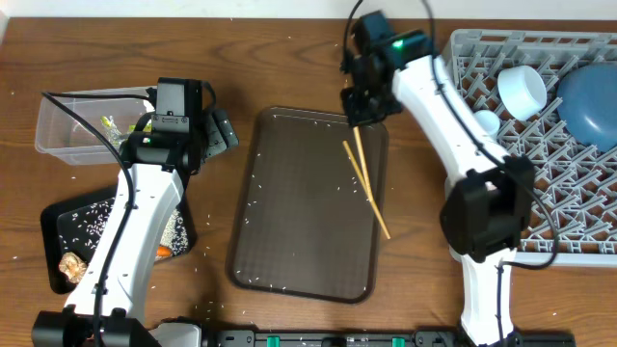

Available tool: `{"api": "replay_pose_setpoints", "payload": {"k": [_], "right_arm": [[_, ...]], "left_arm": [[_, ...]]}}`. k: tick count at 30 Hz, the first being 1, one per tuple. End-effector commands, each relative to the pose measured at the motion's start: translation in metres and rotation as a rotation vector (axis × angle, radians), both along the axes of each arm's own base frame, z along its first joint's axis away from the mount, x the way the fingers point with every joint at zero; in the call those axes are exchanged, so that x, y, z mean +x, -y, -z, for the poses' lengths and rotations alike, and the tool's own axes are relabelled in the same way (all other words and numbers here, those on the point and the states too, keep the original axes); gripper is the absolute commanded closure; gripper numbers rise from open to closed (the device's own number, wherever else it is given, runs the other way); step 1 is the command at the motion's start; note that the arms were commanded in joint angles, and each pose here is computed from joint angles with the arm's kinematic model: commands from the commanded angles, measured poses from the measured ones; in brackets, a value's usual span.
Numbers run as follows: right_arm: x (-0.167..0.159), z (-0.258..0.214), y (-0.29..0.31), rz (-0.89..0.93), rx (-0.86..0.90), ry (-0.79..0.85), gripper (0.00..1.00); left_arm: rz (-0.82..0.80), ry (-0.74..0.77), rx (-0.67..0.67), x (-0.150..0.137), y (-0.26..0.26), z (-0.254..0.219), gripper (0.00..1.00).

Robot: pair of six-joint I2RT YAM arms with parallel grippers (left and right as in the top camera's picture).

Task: Sort waste into correct bins and load items into the dishwasher rack

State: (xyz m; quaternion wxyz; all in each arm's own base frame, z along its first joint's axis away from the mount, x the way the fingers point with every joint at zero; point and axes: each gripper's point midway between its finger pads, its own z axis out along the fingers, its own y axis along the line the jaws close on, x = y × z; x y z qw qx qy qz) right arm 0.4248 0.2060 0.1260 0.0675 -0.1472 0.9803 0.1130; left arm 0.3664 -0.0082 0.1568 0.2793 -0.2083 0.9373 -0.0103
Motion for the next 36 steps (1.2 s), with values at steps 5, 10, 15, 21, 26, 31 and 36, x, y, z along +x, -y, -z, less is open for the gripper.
{"api": "replay_pose_setpoints", "payload": {"k": [5,10,15,21,26,31,36], "right_arm": [[0.018,-0.068,0.094,0.145,-0.039,0.118,0.99],[0.009,-0.076,0.184,0.324,-0.156,0.089,0.99],[-0.011,-0.074,0.263,0.489,-0.256,0.02,0.99],[-0.029,-0.073,0.313,0.604,-0.281,-0.028,0.99],[-0.031,-0.073,0.32,0.663,-0.224,-0.036,0.99],[-0.009,-0.076,0.275,0.486,-0.073,0.024,0.99],[0.018,-0.083,0.203,0.262,0.001,0.125,0.75]], "left_arm": [[-0.013,0.01,0.01,0.0,-0.003,-0.004,0.02],[-0.013,0.01,0.01,0.0,-0.003,-0.004,0.02],[-0.013,0.01,0.01,0.0,-0.003,-0.004,0.02],[-0.013,0.01,0.01,0.0,-0.003,-0.004,0.02],[-0.013,0.01,0.01,0.0,-0.003,-0.004,0.02],[-0.013,0.01,0.01,0.0,-0.003,-0.004,0.02],[-0.013,0.01,0.01,0.0,-0.003,-0.004,0.02]]}}
